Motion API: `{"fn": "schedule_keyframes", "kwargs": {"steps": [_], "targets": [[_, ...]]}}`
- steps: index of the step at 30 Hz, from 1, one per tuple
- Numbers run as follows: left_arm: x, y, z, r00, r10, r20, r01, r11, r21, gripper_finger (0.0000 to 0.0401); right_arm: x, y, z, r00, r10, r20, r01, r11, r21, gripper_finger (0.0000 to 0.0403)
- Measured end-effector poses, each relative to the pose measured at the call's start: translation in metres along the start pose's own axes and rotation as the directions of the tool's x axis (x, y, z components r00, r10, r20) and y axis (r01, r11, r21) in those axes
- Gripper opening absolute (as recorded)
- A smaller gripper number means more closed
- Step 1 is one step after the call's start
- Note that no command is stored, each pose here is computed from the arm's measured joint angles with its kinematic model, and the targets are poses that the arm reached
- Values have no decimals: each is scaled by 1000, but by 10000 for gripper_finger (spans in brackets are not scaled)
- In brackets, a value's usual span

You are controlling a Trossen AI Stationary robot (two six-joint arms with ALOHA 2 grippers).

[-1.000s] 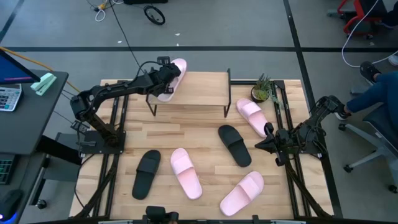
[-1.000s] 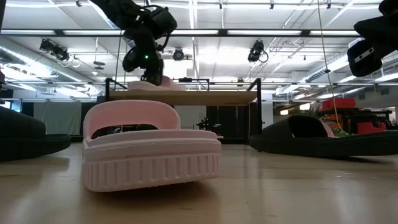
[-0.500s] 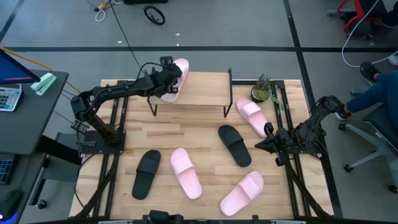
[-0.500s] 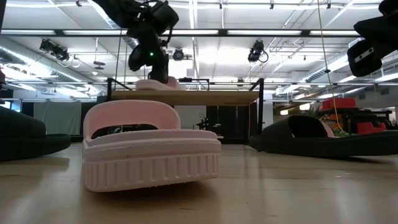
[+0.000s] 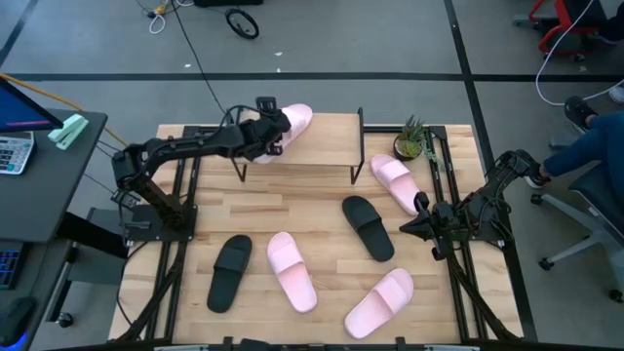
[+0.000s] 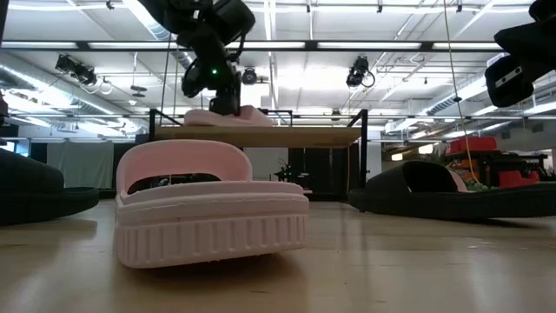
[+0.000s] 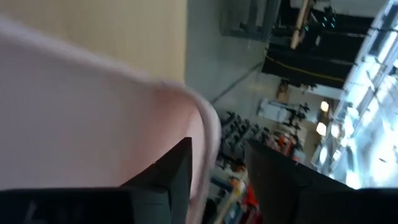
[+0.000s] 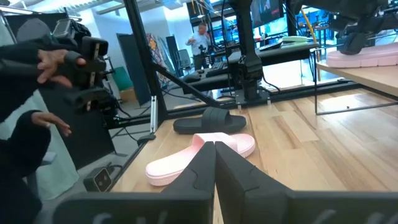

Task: Pick and place slides into the shelf
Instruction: Put the top left pink slide on the shelf

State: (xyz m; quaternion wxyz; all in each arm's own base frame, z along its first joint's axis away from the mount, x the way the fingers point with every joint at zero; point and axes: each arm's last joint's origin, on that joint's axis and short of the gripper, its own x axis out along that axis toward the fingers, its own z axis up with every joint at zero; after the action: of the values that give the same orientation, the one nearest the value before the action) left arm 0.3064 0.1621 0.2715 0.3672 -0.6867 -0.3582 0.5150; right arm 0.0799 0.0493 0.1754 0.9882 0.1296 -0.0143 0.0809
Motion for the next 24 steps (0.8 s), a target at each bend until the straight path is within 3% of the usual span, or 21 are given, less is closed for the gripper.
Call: {"fn": "schedule_keyframes", "kwargs": {"steps": [4, 12, 24], "targets": [[0, 1, 4, 999, 23, 29, -23, 999, 22, 134, 0, 0, 0, 1000, 0, 0, 0, 1000, 0, 14], [-15, 12, -8, 999, 30, -23, -29, 998, 59, 104, 0, 0, 0, 1000, 0, 0, 0, 1000, 0, 14], [-32, 20, -16, 999, 9, -43, -4, 994, 106, 91, 0, 0, 0, 1000, 0, 0, 0, 1000, 0, 14]]}}
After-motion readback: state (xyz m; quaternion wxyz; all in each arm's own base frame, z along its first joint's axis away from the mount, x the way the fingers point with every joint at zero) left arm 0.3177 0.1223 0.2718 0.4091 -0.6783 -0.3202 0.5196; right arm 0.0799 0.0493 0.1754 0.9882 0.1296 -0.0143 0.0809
